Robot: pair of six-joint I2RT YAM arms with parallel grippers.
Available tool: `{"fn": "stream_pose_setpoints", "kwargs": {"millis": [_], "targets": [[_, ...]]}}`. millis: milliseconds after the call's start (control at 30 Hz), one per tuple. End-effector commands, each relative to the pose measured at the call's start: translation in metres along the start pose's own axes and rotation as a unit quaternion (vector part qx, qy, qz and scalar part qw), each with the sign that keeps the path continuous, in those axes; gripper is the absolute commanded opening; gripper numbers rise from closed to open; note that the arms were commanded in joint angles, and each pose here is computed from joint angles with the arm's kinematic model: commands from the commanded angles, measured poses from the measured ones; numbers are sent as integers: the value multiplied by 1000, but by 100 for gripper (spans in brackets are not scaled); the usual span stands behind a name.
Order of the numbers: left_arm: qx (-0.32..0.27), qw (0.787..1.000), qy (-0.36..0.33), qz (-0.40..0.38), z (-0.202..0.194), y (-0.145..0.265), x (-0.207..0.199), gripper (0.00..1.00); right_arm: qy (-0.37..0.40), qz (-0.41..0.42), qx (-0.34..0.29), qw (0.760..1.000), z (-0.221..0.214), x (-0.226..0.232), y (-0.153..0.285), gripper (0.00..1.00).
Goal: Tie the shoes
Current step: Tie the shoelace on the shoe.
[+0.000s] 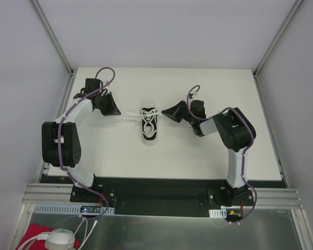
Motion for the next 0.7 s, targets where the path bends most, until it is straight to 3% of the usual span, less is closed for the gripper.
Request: {"fn": "stream_pose_setpoints", "kwargs": {"millis": [0, 667], "targets": [[-31, 999, -11, 21, 7, 16, 4, 0, 13, 65, -27, 997, 14, 37, 9, 0], [-21, 999, 14, 45, -1, 13, 23, 0, -13, 67, -40, 997, 33, 23, 14, 0]]}}
Point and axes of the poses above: each gripper's point midway between its finger pads, its own y axis back along the fingers, its own x axis along the line the jaws close on, z = x × y, the point moved 5 cm from there along y, back along the fingers, and after that the axes turned 13 degrees about -y, right-handed, at the moved point
